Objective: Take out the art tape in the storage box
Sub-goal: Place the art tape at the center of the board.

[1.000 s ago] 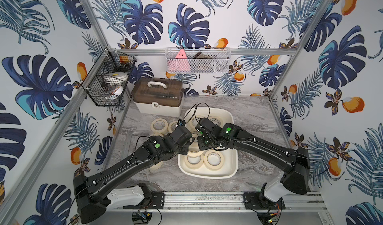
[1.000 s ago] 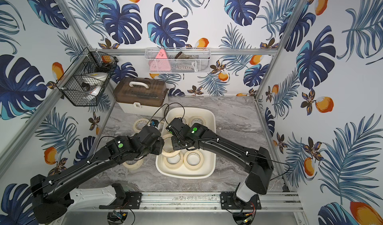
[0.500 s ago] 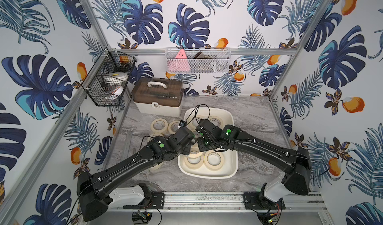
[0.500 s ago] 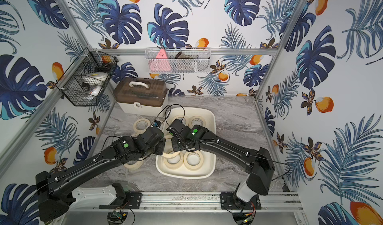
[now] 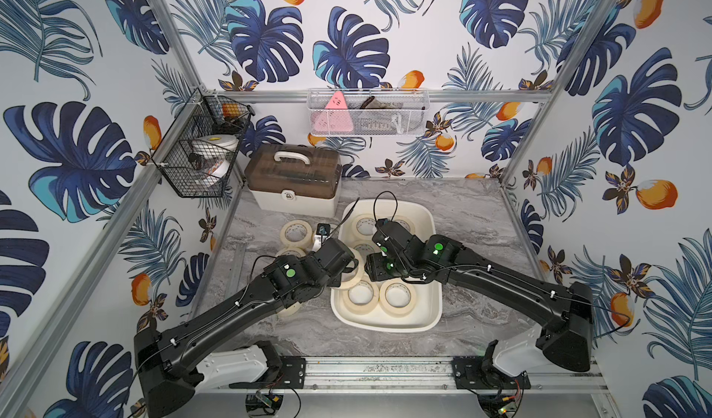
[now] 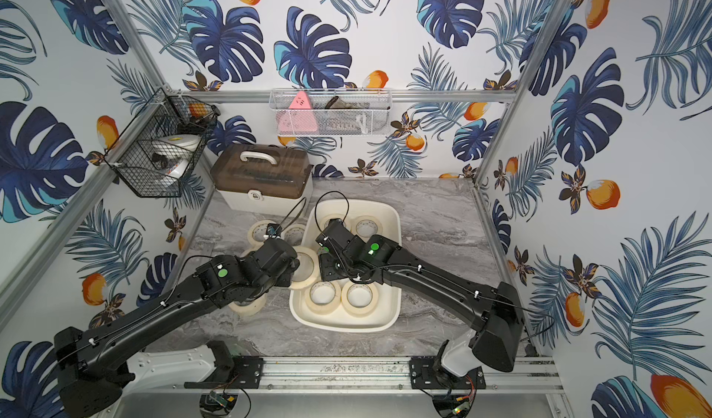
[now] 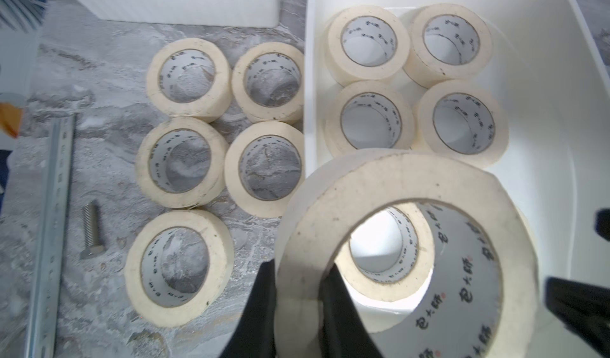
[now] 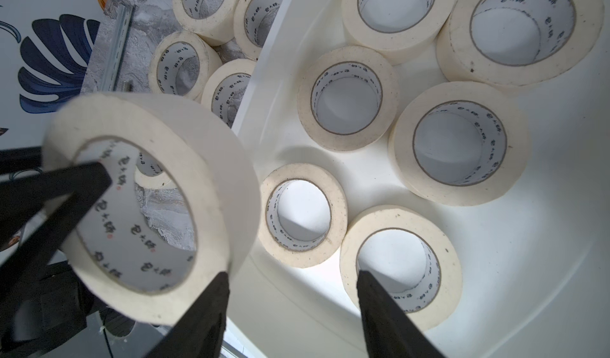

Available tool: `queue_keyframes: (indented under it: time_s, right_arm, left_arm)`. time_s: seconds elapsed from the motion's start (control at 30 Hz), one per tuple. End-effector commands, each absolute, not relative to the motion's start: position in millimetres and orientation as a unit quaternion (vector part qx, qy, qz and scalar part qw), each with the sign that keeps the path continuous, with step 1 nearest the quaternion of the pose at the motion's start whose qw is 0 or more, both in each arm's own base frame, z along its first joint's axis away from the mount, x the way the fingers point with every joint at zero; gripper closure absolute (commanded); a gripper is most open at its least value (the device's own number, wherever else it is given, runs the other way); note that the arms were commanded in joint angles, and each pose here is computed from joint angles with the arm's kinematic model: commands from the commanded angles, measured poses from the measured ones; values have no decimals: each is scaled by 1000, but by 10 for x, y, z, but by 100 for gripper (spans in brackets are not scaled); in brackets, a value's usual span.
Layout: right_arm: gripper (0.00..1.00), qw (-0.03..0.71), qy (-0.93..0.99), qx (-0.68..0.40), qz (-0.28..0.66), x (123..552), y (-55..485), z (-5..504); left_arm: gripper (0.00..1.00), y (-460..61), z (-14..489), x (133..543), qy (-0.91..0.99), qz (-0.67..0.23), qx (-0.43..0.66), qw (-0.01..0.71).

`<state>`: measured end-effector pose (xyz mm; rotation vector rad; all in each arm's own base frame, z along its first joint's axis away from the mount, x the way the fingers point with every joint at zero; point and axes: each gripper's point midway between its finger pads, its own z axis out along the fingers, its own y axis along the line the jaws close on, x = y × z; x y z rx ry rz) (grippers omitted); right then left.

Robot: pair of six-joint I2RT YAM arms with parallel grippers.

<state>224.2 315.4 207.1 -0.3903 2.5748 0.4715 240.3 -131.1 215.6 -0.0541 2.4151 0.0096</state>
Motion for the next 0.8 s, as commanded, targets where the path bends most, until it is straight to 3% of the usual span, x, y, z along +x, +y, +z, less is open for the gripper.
queue_keyframes:
  time_s: [0.0, 0.37, 0.77]
  right_arm:
    - [34, 262, 940, -140, 166, 2277, 3088, 2101]
    - [32, 258, 947, -124, 145, 2343, 2834, 1960]
    - [32, 248, 954, -89, 143, 2444, 2491, 1885]
  left_arm:
    - [100, -933, 2238, 2369, 922, 50, -83, 374]
    - [100, -286, 1964, 1965, 913, 148, -183, 333]
    - [100, -616, 1179, 1888, 954, 109, -135, 243]
